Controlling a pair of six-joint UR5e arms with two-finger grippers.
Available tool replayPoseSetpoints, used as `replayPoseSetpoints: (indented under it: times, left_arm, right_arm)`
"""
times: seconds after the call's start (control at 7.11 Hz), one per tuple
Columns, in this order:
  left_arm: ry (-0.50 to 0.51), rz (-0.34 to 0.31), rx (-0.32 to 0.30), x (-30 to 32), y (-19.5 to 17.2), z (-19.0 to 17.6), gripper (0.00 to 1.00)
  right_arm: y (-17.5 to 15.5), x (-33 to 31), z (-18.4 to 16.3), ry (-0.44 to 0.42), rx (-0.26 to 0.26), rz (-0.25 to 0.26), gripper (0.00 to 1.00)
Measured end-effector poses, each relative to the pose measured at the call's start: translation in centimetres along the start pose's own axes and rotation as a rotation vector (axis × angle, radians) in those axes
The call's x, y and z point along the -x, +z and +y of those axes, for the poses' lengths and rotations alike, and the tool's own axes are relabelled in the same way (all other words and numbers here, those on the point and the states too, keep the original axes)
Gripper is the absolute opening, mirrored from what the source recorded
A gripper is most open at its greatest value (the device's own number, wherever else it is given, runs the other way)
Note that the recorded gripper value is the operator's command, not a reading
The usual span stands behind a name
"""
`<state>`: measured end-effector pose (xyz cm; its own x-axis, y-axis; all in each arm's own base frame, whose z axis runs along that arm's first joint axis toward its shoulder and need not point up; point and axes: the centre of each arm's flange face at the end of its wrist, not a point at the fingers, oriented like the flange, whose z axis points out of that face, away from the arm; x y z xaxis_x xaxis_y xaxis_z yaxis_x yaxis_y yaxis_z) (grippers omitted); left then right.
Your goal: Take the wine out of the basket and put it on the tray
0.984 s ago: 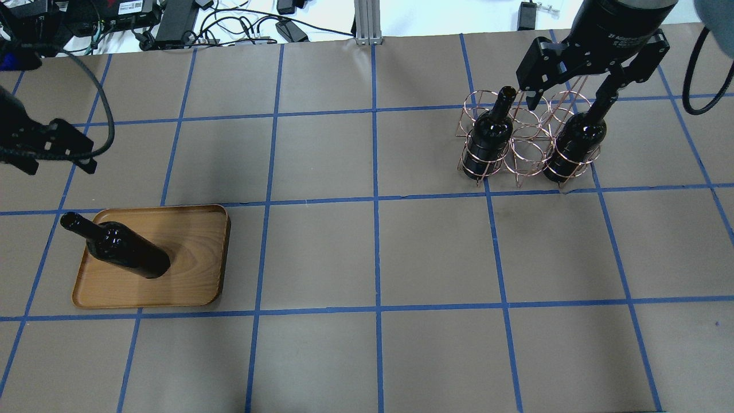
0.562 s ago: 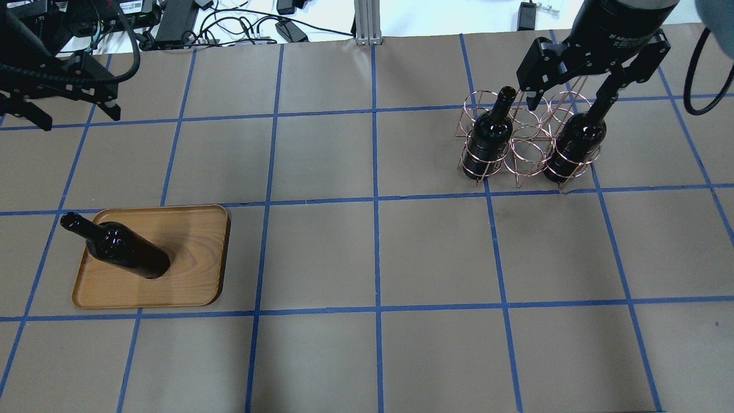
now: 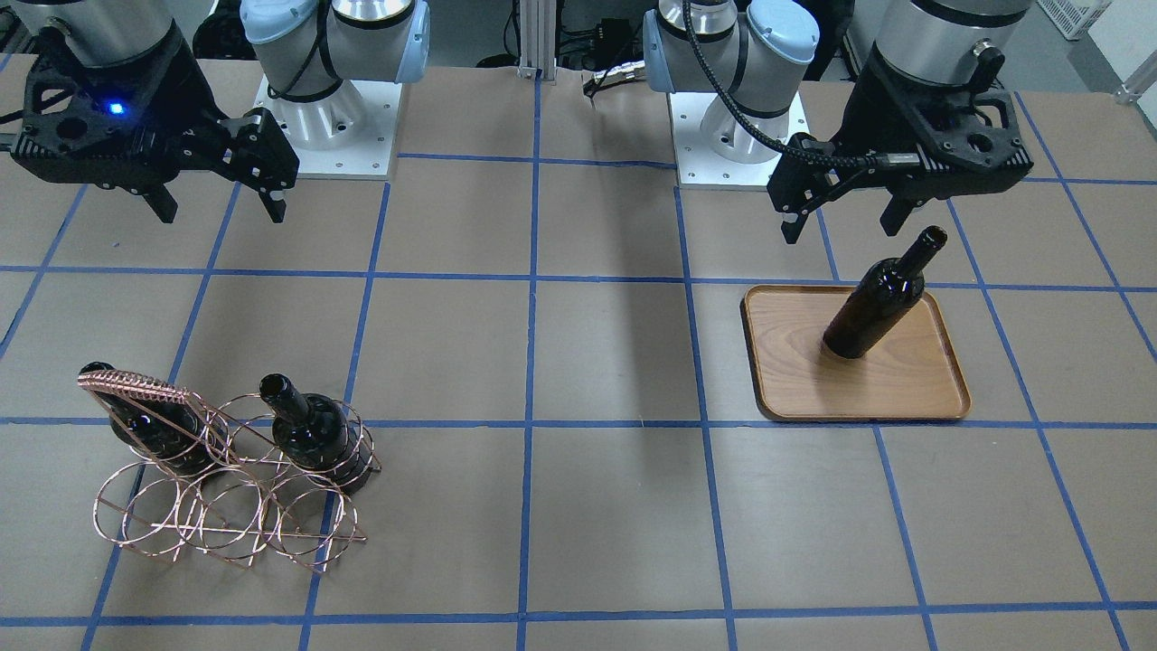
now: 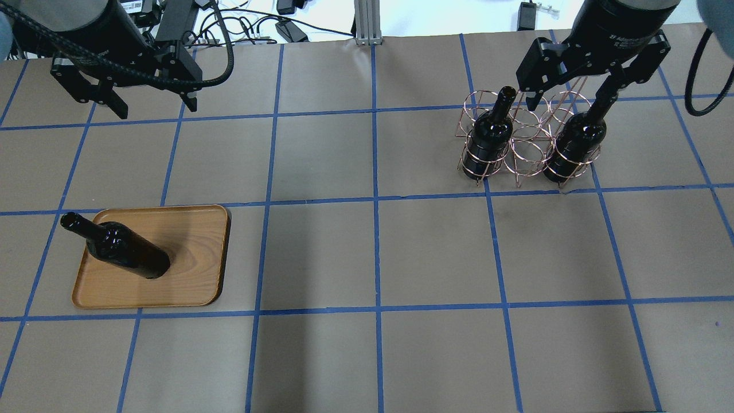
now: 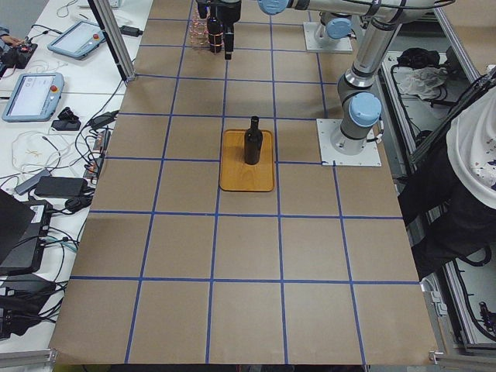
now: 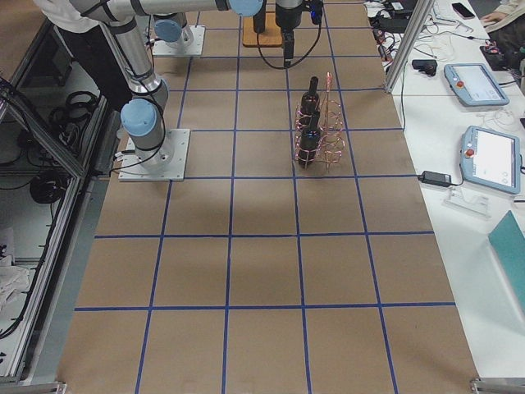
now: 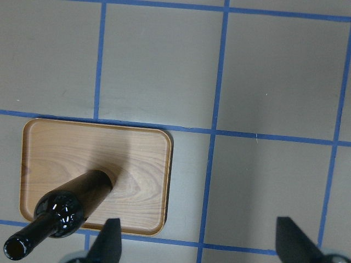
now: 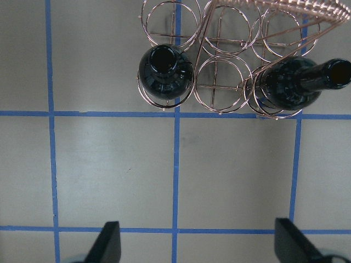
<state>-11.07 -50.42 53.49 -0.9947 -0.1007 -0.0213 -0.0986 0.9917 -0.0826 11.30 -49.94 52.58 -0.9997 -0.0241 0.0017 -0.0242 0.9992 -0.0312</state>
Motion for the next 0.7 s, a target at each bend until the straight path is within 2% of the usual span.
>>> replayPoseSetpoints:
  times: [0.28,0.7]
  left_arm:
    - [0.004,0.056,-0.014,-0.45,-0.19,-0.17,1.00]
    - [0.004,0.068,-0.022,-0.49,-0.31,-0.08,1.00]
  right_arm:
    - [0.15,-0.03,0.03,0.000,0.003,0.003,1.00]
    - [0.20,-0.02,0.01,0.000,0.002,0.002,1.00]
